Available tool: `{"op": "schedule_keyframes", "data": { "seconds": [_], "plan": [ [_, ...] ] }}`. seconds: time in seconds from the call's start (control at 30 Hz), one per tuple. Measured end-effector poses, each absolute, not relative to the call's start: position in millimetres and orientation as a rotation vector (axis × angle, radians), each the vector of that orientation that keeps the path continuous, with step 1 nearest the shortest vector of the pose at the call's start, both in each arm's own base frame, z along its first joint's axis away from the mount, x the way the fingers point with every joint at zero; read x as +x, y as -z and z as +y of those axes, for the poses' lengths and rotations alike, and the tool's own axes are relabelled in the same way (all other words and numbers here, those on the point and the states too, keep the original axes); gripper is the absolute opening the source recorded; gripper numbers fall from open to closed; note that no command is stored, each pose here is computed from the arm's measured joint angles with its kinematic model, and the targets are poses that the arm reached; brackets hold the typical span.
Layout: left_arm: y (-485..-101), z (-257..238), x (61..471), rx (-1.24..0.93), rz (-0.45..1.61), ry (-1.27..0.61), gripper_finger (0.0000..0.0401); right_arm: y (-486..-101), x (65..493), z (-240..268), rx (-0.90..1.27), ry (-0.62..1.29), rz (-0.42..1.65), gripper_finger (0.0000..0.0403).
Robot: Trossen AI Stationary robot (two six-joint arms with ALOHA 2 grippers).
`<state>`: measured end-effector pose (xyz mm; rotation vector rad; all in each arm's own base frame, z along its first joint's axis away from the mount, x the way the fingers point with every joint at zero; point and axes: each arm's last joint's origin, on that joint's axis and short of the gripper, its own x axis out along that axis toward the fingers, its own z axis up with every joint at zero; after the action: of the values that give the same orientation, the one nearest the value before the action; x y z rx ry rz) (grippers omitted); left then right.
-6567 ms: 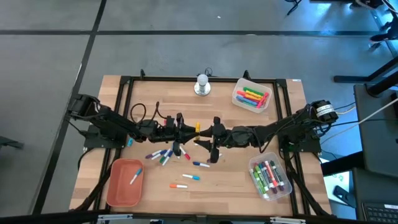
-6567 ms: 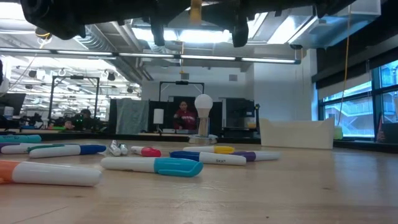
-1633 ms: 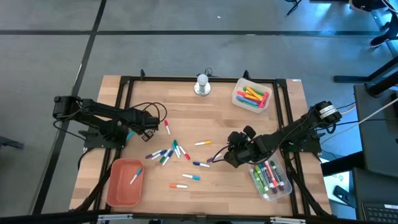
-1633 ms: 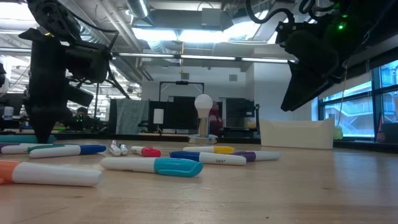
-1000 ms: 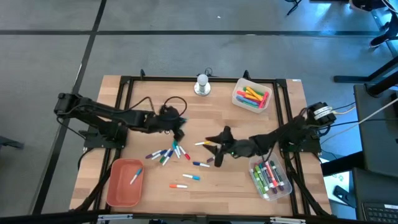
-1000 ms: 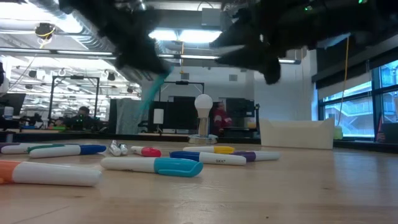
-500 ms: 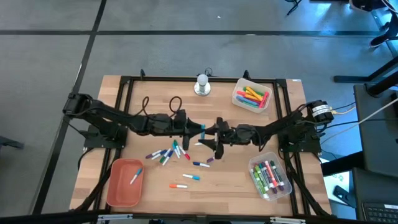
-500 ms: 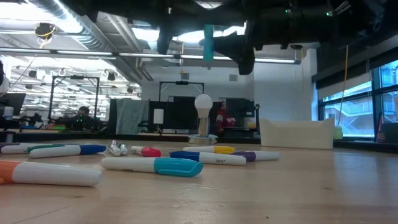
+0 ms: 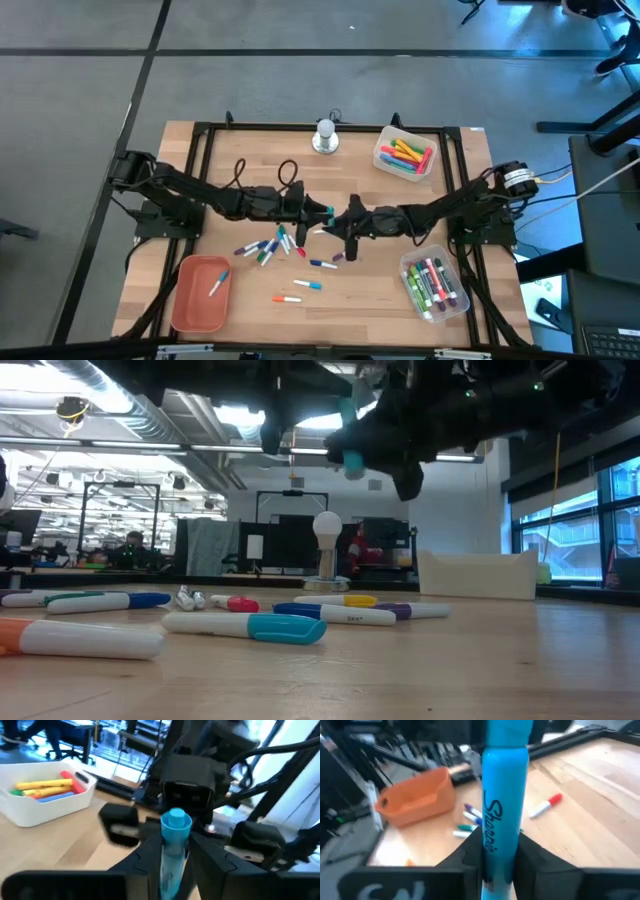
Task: Pick & Place Markers
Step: Put the large blue highlighter pen into the white bin, then put the small yellow highlighter pen into the orange bin
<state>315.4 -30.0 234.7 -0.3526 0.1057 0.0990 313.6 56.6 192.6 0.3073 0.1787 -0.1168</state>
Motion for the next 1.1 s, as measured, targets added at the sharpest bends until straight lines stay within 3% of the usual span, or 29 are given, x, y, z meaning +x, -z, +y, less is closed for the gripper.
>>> {"op": "schedule_keyframes", "data": {
  "seconds": [0.37,0.6,0.77,1.1],
  "plan": [
    [-208,-12,307,-0.233,0.348,-0.393,0.0139,-207,251,2,0.095,0.627,0.602,0.0064],
    [-212,-1,309,-0.252,0.306,-0.425,0.0141,-197,200,-58,0.15,0.986,0.939,0.0064],
    [-213,3,310,-0.258,0.285,-0.433,0.0139,-195,190,-85,0.11,1.103,1.002,0.0064],
    [-212,2,309,-0.204,0.311,-0.416,0.0139,-193,178,-112,0.127,1.254,1.021,0.0171]
  ]
}}
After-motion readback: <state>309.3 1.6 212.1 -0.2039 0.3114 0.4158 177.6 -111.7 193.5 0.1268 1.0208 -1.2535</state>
